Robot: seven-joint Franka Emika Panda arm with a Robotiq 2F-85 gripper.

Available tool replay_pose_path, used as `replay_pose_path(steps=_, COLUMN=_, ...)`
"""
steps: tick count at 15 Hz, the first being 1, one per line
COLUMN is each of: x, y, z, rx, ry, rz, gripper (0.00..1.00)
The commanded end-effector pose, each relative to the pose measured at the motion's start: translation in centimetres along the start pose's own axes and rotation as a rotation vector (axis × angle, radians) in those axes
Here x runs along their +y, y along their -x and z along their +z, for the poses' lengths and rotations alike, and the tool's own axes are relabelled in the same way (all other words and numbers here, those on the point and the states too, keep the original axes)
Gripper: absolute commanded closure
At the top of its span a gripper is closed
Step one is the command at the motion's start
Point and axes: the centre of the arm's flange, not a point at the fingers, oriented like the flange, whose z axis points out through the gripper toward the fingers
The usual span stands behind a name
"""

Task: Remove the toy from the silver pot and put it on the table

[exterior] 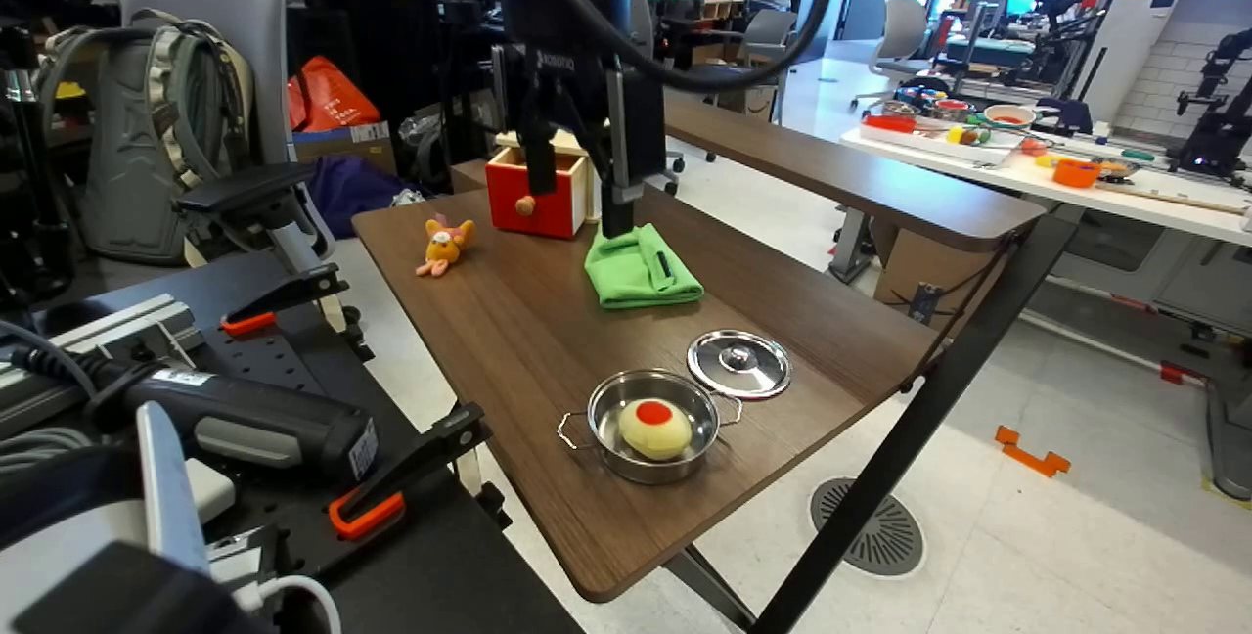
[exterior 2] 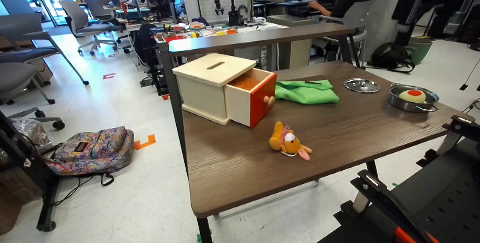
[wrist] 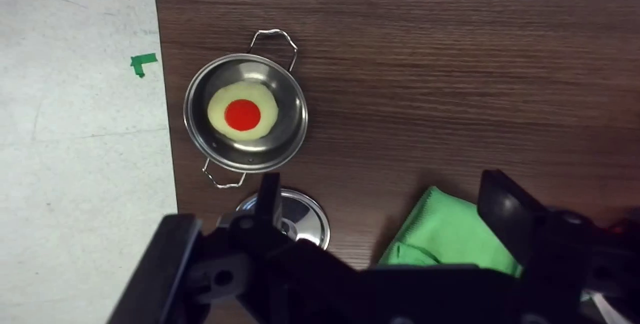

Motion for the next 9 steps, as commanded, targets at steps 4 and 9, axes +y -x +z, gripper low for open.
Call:
replay_pose_path(steps=4, x=4.4, y=-1.5, z=5.5, rx=0.002, ry=-0.004, rz=0.052, gripper=0.00)
replay_pose_path(steps=9, x=6.7, y=-1.6, z=8.4, rx=-0.022, ry=-0.020, rz=0.069, gripper=0.00)
